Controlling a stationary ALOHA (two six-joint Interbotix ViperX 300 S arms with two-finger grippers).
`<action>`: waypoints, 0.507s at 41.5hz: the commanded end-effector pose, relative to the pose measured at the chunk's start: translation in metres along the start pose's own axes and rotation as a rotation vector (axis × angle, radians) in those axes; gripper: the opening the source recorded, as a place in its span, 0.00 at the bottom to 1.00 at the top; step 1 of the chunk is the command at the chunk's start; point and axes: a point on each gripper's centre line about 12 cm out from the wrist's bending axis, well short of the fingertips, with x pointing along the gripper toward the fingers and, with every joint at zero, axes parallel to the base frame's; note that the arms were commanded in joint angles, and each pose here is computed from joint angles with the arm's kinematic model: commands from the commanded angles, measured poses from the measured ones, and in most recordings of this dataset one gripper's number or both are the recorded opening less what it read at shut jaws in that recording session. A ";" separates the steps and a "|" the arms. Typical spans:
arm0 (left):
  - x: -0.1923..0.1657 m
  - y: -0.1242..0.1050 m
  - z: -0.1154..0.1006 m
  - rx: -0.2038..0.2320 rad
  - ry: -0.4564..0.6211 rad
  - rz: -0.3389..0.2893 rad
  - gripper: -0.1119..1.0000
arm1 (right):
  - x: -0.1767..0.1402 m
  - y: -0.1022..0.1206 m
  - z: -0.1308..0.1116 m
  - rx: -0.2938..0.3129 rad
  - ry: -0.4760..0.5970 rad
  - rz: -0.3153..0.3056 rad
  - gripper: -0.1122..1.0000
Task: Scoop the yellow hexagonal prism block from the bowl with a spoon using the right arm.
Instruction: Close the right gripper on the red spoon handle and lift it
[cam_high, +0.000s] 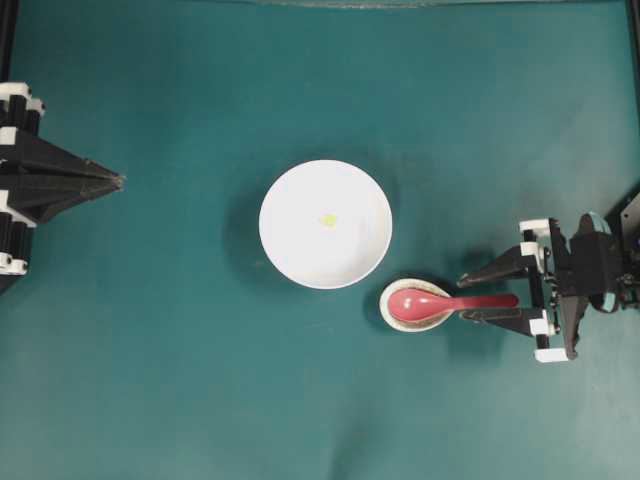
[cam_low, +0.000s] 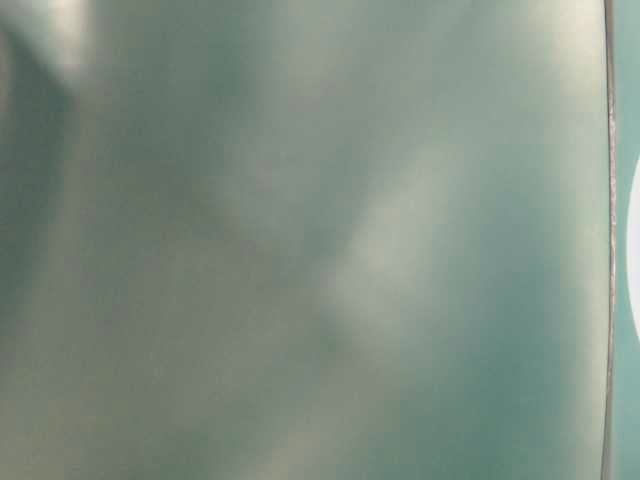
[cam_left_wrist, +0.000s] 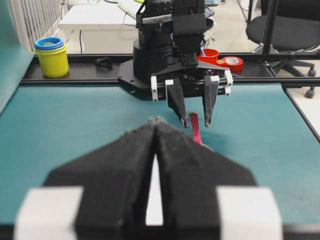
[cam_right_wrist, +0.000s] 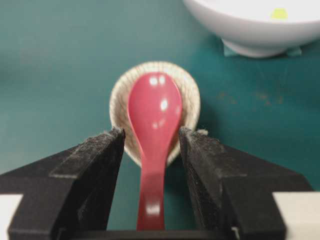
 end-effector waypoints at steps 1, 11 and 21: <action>0.003 0.000 0.005 0.006 -0.011 0.001 0.11 | 0.001 0.001 0.001 0.005 -0.007 0.002 0.58; 0.003 0.000 0.005 0.006 -0.011 0.001 0.11 | 0.002 0.000 -0.009 0.013 0.030 -0.005 0.58; 0.003 0.000 0.005 0.008 -0.009 0.001 0.11 | 0.003 0.000 -0.014 0.006 0.050 -0.007 0.58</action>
